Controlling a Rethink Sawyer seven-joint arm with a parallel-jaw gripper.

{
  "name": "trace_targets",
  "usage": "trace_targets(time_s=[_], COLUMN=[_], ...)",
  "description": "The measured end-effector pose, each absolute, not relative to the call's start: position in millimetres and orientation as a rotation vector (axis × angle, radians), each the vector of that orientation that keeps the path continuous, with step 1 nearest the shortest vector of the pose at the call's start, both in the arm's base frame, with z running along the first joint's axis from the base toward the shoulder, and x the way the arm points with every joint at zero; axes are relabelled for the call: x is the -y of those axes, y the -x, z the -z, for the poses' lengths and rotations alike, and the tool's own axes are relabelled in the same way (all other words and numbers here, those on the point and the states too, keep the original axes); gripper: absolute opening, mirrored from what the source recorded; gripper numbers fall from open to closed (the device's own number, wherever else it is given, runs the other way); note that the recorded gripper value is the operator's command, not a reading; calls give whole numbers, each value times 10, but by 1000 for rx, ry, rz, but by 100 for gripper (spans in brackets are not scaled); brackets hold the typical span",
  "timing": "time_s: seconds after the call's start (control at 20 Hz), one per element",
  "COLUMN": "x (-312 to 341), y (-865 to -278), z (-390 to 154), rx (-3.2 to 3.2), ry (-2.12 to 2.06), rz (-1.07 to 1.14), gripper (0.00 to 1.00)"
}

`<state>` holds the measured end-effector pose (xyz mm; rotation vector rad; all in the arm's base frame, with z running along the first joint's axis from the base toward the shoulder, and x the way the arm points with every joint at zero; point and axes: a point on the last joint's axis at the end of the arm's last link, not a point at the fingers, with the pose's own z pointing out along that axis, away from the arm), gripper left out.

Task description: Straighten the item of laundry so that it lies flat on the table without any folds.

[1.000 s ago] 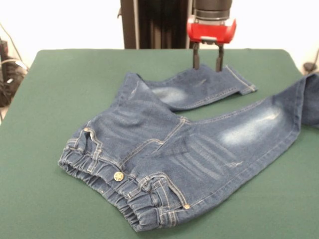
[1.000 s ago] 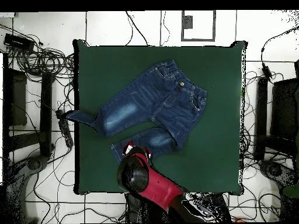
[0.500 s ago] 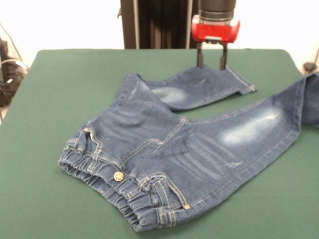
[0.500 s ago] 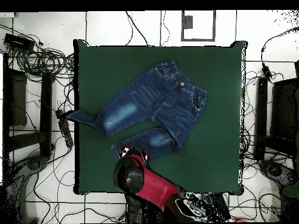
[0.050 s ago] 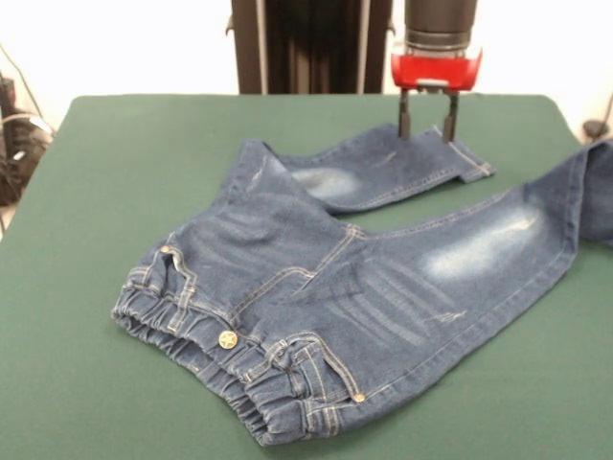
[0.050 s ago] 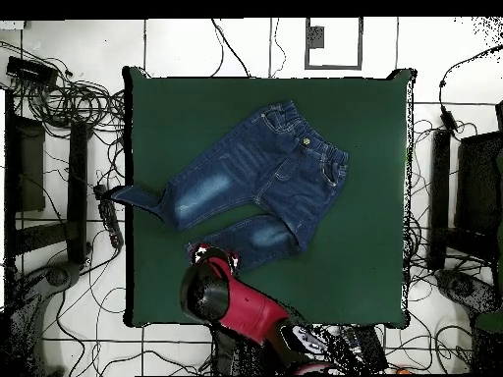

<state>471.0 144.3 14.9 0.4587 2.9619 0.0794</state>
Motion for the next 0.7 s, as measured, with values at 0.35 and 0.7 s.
trace_targets(time_s=[0.35,0.7], x=[-1355,-1023], y=[-4804,-4968], z=[-10,288], rx=[-2958,-2953], ry=[-487,-602], rz=[-66,-61], gripper=[100,100])
